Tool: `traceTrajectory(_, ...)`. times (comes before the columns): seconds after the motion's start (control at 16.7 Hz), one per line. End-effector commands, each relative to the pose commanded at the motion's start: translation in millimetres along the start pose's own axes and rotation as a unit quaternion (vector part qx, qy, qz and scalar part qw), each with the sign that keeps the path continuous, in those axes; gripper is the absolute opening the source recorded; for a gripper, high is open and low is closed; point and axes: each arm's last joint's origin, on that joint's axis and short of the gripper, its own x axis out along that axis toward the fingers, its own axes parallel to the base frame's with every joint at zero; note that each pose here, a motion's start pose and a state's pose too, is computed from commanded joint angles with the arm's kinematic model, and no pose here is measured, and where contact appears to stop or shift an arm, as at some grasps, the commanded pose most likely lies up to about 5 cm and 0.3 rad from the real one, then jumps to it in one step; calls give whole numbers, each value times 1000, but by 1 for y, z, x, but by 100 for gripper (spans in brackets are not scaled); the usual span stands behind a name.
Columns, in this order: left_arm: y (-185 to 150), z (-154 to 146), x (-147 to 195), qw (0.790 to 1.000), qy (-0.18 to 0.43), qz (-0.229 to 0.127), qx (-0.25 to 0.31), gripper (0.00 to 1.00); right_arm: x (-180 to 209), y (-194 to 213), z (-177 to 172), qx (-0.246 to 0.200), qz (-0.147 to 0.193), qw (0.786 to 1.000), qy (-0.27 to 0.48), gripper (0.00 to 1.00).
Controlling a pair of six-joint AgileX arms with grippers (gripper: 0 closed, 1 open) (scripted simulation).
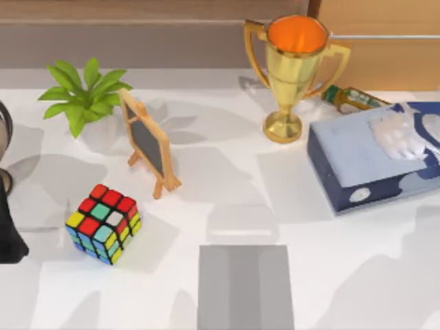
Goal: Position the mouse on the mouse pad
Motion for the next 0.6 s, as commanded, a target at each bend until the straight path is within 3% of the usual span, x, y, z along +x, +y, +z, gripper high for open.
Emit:
traceTrajectory(0.36, 0, 0, 0, 1000, 0, 0, 0, 100, -23, 17, -1, -42, 35, 997, 47, 0)
traceTrajectory(0.6, 0, 0, 0, 1000, 0, 0, 0, 100, -71, 19, 6, -55, 18, 998, 15, 0)
